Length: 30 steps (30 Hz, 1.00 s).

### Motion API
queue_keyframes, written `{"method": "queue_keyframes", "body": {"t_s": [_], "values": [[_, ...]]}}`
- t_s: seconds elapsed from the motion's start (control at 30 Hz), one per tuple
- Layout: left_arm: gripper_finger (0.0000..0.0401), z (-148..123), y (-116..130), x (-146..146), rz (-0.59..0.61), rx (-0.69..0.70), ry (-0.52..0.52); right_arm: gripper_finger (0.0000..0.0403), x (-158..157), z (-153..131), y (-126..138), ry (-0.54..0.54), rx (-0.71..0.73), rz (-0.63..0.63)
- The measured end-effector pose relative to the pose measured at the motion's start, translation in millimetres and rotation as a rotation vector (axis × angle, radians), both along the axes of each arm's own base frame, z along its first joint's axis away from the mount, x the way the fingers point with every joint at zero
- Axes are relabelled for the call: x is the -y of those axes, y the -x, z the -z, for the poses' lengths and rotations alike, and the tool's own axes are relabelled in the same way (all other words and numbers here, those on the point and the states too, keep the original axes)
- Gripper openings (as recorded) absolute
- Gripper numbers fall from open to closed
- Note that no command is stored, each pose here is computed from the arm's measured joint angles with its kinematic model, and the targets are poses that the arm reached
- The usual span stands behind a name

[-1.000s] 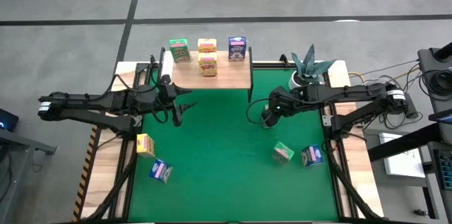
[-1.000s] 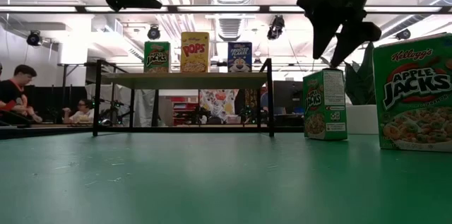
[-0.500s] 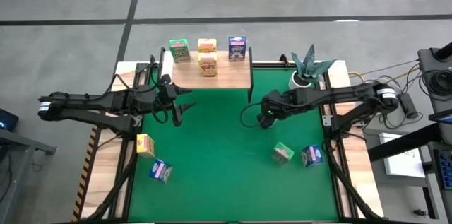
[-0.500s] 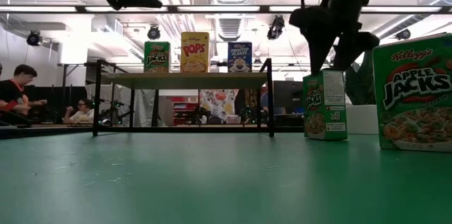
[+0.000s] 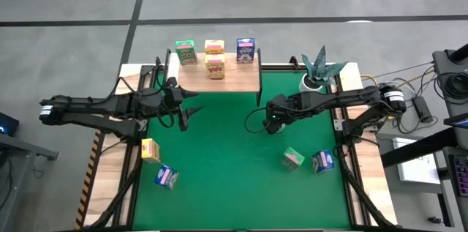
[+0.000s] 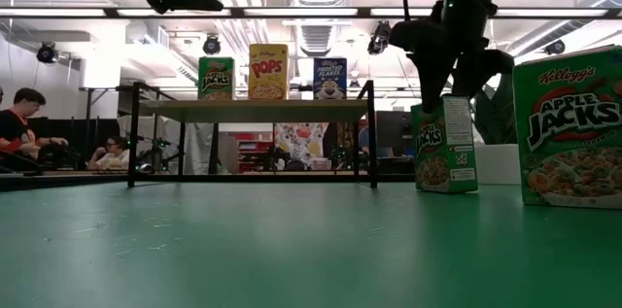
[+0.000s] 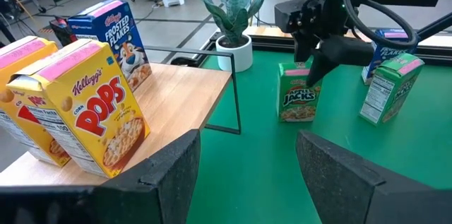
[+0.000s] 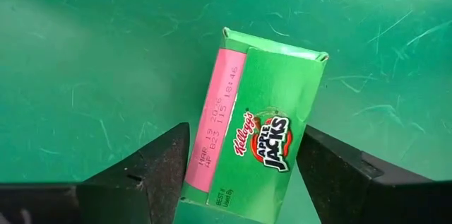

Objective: Stack cereal on shelf
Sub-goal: Put the top green cereal box on the shelf aligned with the other green cereal box

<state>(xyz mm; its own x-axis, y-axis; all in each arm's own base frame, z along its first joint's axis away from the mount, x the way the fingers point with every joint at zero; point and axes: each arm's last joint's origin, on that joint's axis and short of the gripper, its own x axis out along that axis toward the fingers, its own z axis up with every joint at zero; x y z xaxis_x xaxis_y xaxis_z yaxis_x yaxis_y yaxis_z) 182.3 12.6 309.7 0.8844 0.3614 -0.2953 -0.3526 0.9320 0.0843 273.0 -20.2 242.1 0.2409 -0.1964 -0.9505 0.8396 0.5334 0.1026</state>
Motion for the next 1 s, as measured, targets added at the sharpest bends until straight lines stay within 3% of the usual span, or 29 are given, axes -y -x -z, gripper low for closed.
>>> {"method": "queue_keyframes", "body": {"t_s": [0.47, 1.0], "values": [[0.0217, 0.0, 0.0, 0.0, 0.000, 0.000, 0.000, 0.0193, 0.0, 0.1, -0.1, 0.004, -0.002, -0.013], [0.0217, -4.4, 4.3, 0.8, 0.010, 0.032, 0.002, 0.0180, 0.2, -6.0, -1.5, 0.019, 0.006, -0.065]]}}
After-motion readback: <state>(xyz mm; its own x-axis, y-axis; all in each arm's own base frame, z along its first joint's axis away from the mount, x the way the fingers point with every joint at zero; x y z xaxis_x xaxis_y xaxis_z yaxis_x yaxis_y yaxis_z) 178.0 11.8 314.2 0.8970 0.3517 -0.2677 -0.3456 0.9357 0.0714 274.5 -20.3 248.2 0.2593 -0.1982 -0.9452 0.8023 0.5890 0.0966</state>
